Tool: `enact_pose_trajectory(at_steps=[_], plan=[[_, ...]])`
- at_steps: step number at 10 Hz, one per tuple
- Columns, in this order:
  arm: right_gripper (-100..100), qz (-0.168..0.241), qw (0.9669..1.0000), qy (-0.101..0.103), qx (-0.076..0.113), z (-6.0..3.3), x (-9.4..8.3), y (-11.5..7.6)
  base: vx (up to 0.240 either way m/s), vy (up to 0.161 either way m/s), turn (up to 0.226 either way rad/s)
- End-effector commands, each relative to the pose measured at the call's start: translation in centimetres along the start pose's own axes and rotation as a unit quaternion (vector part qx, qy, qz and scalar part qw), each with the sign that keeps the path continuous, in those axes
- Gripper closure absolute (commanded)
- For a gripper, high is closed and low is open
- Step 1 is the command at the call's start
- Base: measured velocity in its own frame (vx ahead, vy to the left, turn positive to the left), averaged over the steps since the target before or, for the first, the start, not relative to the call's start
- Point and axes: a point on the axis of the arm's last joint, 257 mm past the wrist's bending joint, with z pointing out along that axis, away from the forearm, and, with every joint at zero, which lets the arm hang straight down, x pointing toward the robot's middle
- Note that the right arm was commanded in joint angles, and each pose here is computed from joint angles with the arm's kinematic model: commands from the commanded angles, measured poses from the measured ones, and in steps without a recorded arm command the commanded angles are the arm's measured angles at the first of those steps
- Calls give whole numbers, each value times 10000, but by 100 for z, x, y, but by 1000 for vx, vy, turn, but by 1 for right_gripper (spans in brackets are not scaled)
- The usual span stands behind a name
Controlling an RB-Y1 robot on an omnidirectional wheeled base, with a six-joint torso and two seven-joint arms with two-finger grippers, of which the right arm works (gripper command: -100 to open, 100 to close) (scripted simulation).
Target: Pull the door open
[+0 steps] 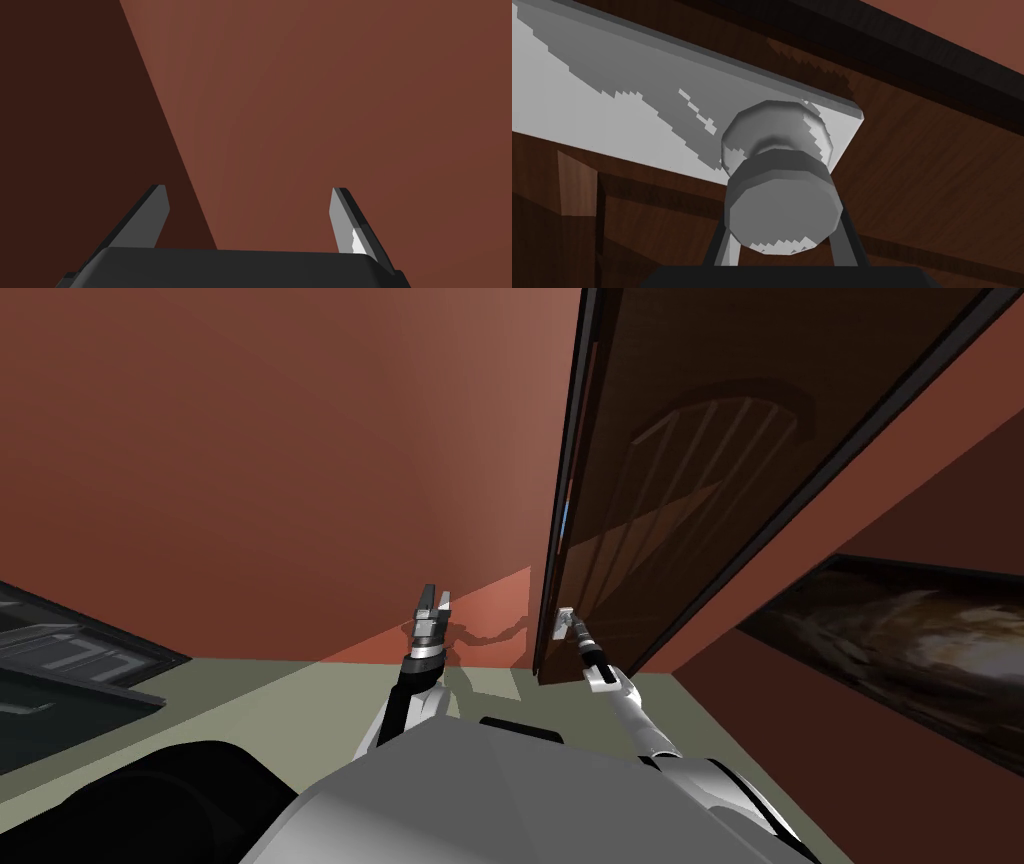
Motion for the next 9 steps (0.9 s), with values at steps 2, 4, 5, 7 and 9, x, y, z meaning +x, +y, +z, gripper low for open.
enact_pose_trajectory(at_steps=[2, 4, 5, 7, 9], plan=[[100, 690, 9974, -178, -97, 64, -42, 100, -79, -82, 192], [100, 959, 9950, -255, -82, 65, -78, 89, -62, -65, 116], [100, 1218, 9920, -333, -70, 66, -113, 77, -45, -31, 85], [100, 1477, 9882, -410, -60, 66, -147, 65, -59, -54, 143], [100, 1991, 9783, -564, -47, 63, -214, 37, -59, -47, 128]])
